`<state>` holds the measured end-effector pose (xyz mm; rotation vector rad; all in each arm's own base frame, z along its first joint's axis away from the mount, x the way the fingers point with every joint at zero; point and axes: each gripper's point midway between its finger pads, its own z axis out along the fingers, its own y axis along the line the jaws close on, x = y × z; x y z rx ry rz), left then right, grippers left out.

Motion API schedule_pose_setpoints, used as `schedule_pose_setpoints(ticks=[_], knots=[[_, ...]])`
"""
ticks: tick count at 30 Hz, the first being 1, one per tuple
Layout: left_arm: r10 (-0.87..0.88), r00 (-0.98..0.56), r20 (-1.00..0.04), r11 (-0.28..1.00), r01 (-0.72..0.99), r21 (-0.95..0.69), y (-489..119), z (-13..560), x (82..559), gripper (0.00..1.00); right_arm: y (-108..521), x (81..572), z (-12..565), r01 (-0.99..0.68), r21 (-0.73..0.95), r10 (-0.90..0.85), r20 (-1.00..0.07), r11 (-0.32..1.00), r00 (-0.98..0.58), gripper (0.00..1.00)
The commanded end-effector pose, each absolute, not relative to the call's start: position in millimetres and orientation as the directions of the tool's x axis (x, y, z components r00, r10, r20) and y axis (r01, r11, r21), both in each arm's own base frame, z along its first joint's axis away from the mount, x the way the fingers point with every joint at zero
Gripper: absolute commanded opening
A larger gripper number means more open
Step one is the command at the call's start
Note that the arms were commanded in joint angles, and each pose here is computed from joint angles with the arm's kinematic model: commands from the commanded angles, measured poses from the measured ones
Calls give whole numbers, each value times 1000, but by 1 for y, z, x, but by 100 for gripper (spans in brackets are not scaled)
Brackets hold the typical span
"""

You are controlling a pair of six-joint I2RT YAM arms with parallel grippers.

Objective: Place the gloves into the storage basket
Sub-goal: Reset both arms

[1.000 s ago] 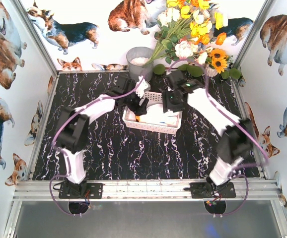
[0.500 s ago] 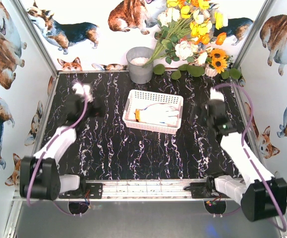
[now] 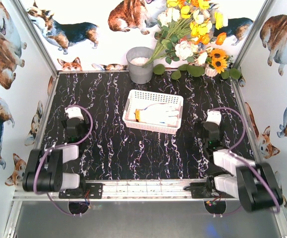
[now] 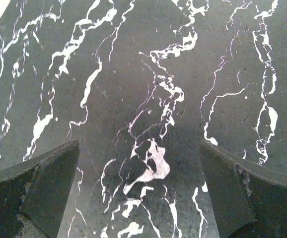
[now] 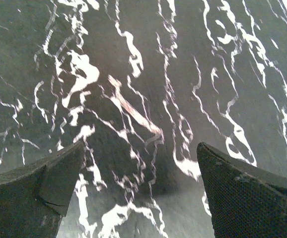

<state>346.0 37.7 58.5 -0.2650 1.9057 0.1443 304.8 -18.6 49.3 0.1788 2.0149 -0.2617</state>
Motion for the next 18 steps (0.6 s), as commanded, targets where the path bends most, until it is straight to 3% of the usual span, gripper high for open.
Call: schedule_pose_setpoints(ticks=[1,3,8,18], knots=[[2,-64,-998,986,-166,12,33,109,373,100,-9,365,99,209,-99,-53,-975,973,-216,100],[21,-27,-999,985,-171,25,34,100,372,100,-10,372,87,191,-85,-49,-982,978,-183,100],[10,-167,-986,952,-300,60,44,84,381,100,-17,372,83,226,-65,-12,-974,972,-227,100],[18,-144,-989,951,-302,62,44,88,381,100,-18,375,82,213,-51,-5,-978,976,-209,100]])
